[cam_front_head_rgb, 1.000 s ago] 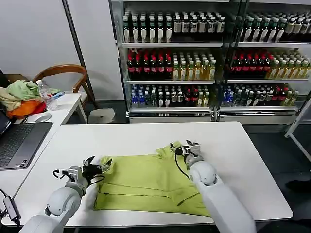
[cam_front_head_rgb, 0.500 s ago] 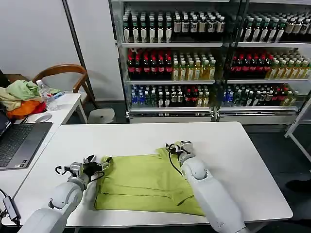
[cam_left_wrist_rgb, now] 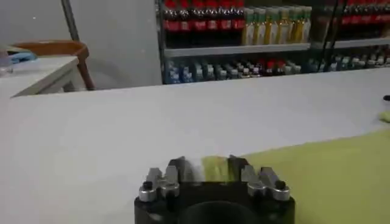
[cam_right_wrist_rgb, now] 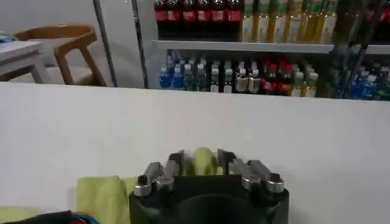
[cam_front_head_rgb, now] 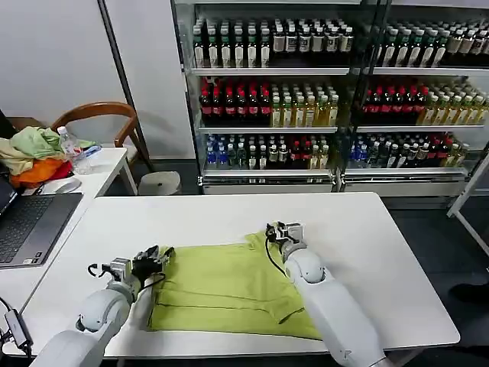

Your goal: Fold and organize the clothes.

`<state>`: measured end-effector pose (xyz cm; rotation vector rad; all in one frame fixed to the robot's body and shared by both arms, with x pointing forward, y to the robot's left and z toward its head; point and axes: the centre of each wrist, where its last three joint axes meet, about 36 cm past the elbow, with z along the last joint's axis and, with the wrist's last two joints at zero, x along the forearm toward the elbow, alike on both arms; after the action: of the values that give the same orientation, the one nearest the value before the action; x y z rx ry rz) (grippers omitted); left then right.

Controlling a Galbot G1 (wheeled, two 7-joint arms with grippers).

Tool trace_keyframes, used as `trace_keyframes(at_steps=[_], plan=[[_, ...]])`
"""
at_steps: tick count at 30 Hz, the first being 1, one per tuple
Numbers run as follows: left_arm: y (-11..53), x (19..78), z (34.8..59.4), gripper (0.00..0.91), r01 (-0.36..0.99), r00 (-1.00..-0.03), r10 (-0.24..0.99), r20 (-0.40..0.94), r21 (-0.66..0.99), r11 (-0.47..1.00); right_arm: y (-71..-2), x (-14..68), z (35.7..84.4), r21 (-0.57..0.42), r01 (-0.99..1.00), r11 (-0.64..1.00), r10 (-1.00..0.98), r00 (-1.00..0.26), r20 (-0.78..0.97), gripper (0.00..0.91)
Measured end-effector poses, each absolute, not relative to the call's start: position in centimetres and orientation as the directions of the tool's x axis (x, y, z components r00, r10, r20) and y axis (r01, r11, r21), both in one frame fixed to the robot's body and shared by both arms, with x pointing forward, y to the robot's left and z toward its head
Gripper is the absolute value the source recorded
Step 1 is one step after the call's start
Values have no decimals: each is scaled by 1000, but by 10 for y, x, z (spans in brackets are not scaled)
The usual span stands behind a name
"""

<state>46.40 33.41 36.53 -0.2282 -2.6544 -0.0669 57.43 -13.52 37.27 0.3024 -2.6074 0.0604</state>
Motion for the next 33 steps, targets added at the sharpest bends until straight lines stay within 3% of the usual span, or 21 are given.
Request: trace_keyframes(at_steps=[12,33], plan=[[330,456,365,50,195,-878,180,443,-13,981,-143,564,380,9,-230,973,-205,-851,484,0],[325,400,396,50,225,-903,224,366,-41,974,-186,473,429,29,-256,966,-247,-893,376,0]])
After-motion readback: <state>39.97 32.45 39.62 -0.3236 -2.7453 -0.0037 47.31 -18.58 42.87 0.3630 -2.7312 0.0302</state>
